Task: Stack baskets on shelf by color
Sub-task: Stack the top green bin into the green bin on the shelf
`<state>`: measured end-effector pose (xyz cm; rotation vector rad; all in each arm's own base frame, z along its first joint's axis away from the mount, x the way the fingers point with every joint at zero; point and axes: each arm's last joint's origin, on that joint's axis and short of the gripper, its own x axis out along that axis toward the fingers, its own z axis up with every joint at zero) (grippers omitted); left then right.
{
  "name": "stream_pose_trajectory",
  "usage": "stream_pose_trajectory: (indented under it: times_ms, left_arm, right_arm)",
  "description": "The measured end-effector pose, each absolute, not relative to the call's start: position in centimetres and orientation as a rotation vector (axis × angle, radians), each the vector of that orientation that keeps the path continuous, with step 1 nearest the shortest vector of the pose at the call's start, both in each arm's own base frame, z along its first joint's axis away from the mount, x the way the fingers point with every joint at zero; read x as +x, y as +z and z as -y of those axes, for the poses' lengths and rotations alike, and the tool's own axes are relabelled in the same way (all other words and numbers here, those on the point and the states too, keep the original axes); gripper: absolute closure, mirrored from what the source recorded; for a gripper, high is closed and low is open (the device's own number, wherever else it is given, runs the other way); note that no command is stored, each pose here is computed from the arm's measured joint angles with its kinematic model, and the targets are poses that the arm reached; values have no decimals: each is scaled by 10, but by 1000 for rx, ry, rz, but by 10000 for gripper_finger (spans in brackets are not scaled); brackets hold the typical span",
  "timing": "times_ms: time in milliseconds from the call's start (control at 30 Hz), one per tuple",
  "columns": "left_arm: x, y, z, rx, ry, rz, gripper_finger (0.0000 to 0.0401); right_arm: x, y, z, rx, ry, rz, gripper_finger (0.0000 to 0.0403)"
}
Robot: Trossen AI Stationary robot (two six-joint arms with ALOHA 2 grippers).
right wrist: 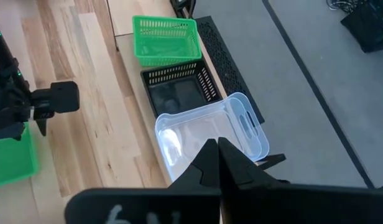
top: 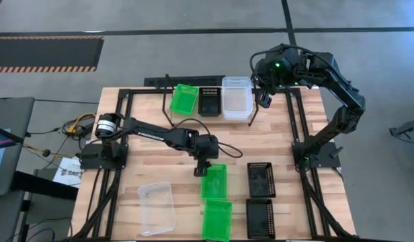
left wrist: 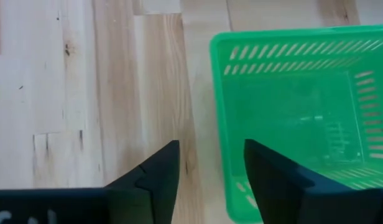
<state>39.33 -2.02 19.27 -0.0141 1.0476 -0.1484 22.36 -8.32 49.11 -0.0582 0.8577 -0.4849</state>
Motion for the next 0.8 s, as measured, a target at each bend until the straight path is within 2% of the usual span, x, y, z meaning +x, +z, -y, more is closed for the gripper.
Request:
stream_pose_trajectory:
  times_ms: [367, 800]
  left_arm:
    - [394, 193, 12, -40, -121, -1048, 224]
    - [389, 184, 16, -56, -177, -1068, 224]
  right_arm:
    - [224, 491, 83, -66, -481, -859, 400]
    - [224, 491, 83, -69, -480, -860, 400]
